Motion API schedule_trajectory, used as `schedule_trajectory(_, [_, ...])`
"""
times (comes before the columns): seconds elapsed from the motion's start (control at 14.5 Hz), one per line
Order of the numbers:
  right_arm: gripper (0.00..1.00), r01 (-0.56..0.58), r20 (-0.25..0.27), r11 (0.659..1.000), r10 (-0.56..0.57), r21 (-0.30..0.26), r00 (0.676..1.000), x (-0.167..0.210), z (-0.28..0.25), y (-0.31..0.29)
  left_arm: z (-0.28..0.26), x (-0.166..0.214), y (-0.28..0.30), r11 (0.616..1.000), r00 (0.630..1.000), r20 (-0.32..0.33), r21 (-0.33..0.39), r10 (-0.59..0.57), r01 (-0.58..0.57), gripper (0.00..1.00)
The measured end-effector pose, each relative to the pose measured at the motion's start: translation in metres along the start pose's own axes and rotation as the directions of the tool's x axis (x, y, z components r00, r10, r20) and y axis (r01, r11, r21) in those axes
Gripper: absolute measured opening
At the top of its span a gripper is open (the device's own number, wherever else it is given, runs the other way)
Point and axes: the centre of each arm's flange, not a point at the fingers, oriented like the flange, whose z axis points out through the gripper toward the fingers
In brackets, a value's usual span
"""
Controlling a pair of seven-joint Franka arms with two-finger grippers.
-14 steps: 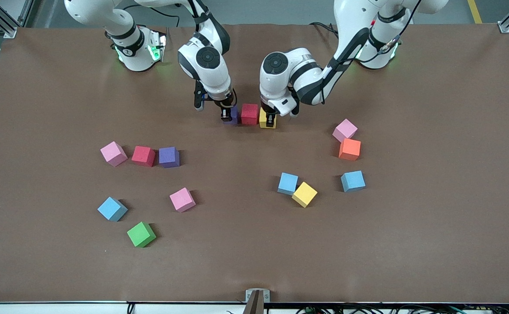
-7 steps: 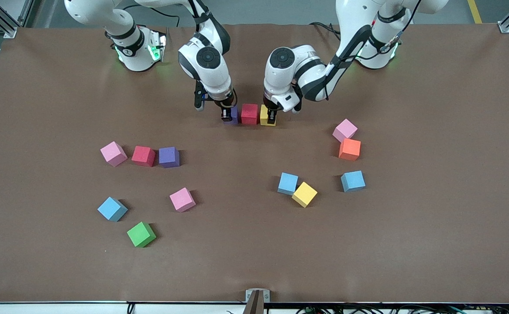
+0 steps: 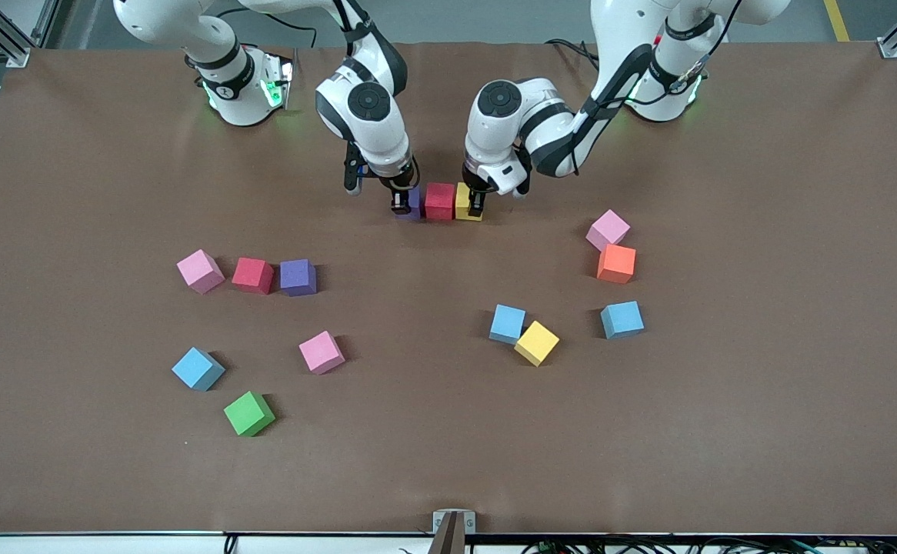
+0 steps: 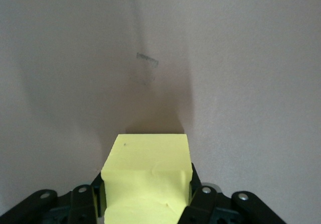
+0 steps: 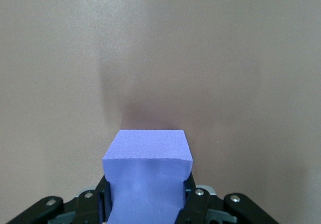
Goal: Arrange 11 blocks into digit 3
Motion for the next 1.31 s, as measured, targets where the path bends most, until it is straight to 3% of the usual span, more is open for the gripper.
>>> schedule_trajectory(1.31, [0.55, -0.008, 0.010, 1.000, 0.008, 0.010, 1.000, -0.0051, 0.0011, 0.0039, 0.0027, -0.0028, 0.0006, 1.000, 1.000, 0.011, -0.001, -0.013, 0.013, 0.59])
